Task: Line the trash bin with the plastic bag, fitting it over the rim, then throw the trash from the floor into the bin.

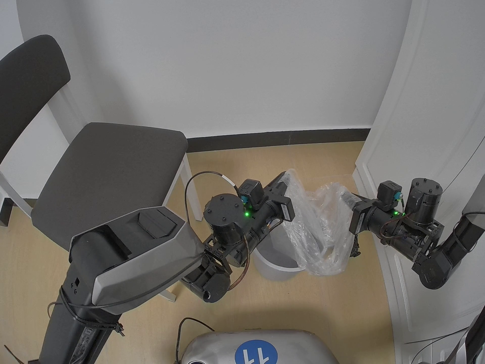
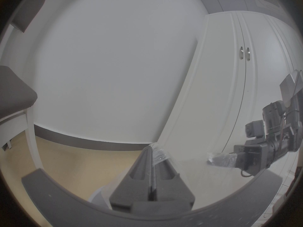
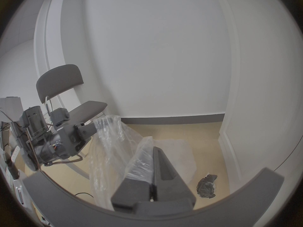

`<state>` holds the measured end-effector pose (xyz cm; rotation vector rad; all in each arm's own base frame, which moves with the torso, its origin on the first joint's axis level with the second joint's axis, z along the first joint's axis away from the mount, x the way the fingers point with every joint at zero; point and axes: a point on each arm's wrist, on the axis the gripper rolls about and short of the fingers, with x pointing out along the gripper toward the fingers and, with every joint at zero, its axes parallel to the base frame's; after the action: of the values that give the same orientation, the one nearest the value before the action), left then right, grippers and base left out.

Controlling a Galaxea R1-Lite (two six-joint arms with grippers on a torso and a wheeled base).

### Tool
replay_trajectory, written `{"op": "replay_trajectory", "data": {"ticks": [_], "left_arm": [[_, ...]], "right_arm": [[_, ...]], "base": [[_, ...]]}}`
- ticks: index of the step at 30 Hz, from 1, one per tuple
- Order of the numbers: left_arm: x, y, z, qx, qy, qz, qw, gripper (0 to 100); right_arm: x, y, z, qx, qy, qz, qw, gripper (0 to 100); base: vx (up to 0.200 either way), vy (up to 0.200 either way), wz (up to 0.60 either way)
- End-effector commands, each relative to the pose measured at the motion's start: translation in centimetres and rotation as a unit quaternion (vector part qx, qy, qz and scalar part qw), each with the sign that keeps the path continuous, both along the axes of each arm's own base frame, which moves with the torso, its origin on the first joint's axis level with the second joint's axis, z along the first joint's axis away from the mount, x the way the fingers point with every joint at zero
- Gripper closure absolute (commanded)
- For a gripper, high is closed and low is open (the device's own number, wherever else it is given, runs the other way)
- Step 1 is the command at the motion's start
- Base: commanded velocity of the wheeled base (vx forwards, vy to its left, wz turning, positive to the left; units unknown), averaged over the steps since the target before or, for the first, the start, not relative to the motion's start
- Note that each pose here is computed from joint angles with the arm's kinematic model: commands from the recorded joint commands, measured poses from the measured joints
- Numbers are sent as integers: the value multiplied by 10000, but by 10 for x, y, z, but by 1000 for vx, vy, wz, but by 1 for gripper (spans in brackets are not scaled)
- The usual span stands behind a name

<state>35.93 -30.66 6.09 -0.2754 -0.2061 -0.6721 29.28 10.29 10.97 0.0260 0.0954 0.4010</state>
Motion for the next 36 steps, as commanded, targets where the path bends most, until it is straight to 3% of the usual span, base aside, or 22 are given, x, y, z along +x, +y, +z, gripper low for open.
{"op": "replay_trajectory", "data": {"ticks": [1, 4, 8, 9, 11, 21, 25, 31, 32, 36], "left_arm": [[13, 13, -5, 25, 21, 203, 9998, 100], [11, 25, 17, -2, -92, 286, 9995, 100], [1, 40, 28, 239, 120, 296, 9992, 100], [-7, 51, 32, 605, 313, 210, 9975, 100], [-11, 59, 33, 835, 442, 129, 9954, 100], [-17, 64, 30, 1095, 491, 114, 9927, 100], [-27, 72, 47, 1113, 371, 126, 9930, 100], [-25, 70, 40, 1166, 444, 112, 9921, 100], [-22, 67, 26, 1271, 573, 87, 9902, 100], [-14, 62, 12, 1313, 648, 95, 9892, 100]], "right_arm": [[1, 9, -10, -38, 132, 124, 9998, 100], [-6, 18, -8, -16, 133, 298, 9995, 100], [-14, 29, -10, -18, 210, 509, 9985, 100], [-16, 35, -14, -28, 283, 606, 9978, 100], [-16, 40, -19, -39, 364, 663, 9971, 100], [-19, 52, -31, -35, 586, 821, 9949, 100], [-17, 53, -36, -60, 659, 818, 9944, 100], [-3, 48, -48, -69, 778, 635, 9949, 100], [3, 46, -56, -94, 857, 556, 9947, 100], [21, 37, -73, -123, 988, 353, 9944, 100]], "base": [[0, 0, 0], [0, 0, 0], [0, 0, 0], [0, 0, 0], [0, 0, 0], [0, 0, 0], [0, 0, 0], [0, 0, 0], [0, 0, 0], [0, 0, 0]]}}
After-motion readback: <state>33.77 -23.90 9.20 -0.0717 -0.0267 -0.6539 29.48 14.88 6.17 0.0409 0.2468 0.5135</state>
